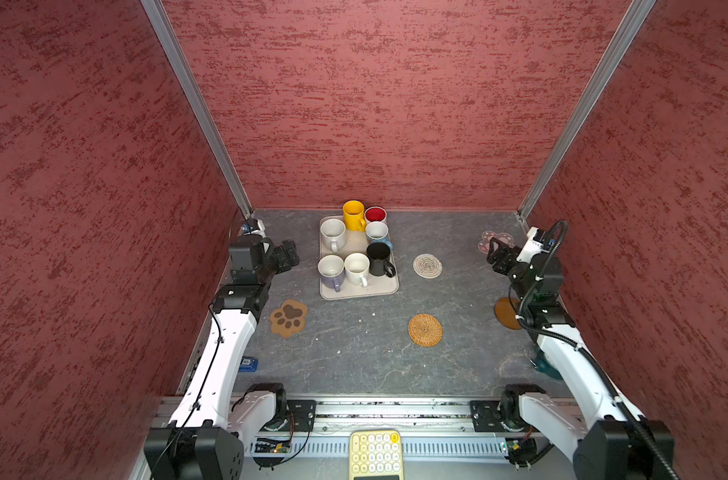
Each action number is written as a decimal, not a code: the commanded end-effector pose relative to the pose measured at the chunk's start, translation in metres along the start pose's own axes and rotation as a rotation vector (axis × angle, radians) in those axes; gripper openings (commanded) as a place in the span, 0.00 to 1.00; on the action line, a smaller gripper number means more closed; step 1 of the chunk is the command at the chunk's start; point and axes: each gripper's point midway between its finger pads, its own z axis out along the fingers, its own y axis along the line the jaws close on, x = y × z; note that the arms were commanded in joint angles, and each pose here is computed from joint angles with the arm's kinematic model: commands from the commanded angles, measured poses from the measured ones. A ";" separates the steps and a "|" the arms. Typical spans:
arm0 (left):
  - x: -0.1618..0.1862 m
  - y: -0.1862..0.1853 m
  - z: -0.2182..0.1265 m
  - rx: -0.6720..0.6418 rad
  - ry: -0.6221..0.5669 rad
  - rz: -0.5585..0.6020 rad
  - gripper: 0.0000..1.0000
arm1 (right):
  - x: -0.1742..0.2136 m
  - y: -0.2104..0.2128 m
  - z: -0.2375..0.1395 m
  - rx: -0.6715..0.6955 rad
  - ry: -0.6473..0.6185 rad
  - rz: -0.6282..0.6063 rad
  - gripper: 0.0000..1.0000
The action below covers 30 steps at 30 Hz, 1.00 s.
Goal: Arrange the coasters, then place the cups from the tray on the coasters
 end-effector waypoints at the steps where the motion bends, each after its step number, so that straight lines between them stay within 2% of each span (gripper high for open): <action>1: 0.026 -0.001 0.005 0.019 0.154 -0.073 0.83 | 0.022 0.032 0.009 -0.134 0.166 0.077 0.73; 6: 0.030 -0.008 0.027 0.050 0.255 -0.148 0.69 | 0.037 0.053 0.039 -0.181 0.262 0.087 0.64; 11: 0.032 -0.013 0.036 0.077 0.264 -0.204 0.66 | 0.058 0.063 0.066 -0.181 0.334 0.059 0.61; 17: 0.042 -0.019 0.034 0.081 0.245 -0.181 0.79 | 0.093 0.081 0.095 -0.196 0.418 0.016 0.59; 20: 0.048 -0.025 0.026 0.070 0.231 -0.114 0.87 | 0.114 0.080 0.110 -0.173 0.471 -0.007 0.59; 23: 0.056 -0.031 0.018 0.053 0.222 -0.031 1.00 | 0.132 0.078 0.119 -0.153 0.506 -0.023 0.60; 27: 0.071 -0.034 0.012 0.018 0.219 0.048 0.99 | 0.151 0.073 0.125 -0.126 0.535 -0.046 0.61; 30: 0.075 -0.038 0.010 0.020 0.207 0.053 1.00 | 0.164 0.068 0.131 -0.105 0.571 -0.064 0.59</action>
